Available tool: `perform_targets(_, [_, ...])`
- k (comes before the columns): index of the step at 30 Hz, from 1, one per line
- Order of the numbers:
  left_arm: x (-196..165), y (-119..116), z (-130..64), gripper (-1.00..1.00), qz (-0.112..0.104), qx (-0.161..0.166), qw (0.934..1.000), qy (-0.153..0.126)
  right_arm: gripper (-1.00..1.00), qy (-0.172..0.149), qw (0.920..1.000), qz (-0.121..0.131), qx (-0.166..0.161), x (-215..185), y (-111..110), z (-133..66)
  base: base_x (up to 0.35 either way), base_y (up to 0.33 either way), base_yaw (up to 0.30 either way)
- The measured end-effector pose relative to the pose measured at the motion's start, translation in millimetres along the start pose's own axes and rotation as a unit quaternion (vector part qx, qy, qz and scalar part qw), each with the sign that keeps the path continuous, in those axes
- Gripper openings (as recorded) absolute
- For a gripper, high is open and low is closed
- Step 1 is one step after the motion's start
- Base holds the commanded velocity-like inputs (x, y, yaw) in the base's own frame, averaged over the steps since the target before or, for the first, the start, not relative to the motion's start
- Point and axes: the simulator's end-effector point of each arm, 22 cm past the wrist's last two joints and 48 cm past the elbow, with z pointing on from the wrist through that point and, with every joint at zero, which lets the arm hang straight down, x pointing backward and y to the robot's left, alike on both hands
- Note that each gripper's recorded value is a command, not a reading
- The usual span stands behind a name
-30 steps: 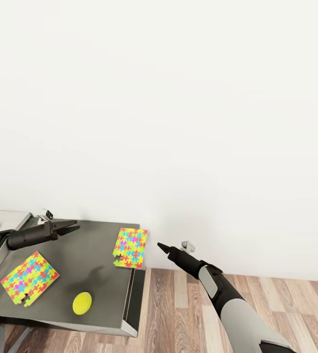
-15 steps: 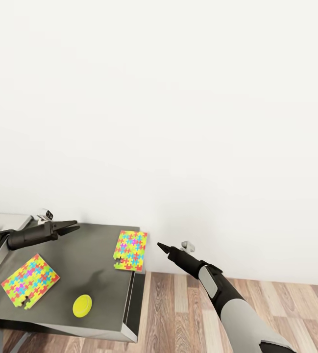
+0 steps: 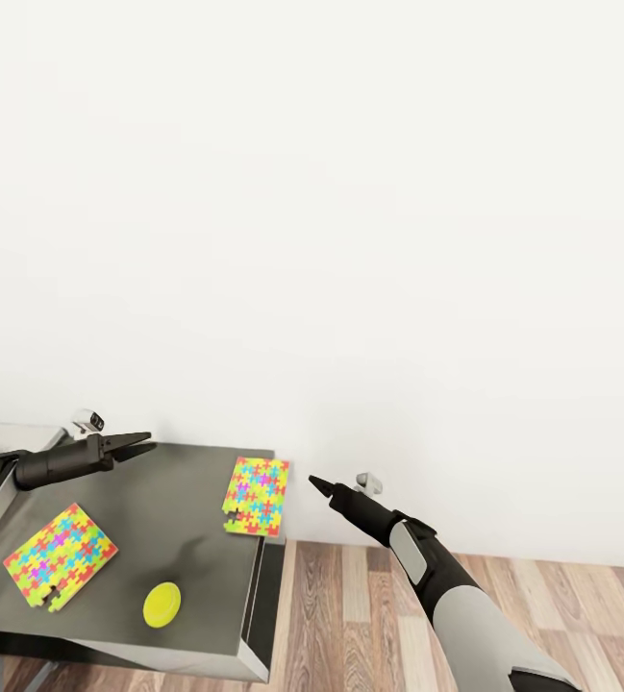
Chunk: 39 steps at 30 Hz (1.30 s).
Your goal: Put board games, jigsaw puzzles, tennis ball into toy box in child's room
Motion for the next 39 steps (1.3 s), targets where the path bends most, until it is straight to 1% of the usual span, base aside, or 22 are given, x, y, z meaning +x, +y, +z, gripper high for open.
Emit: perform_targets(39, [-15.4,-33.1,-7.4,1.00,0.030,0.010,0.9994,-0.011,1.00,-0.018,0.9995,-0.021,-0.016,-22.1,30.0,-8.4,0.000,0.000,0.000])
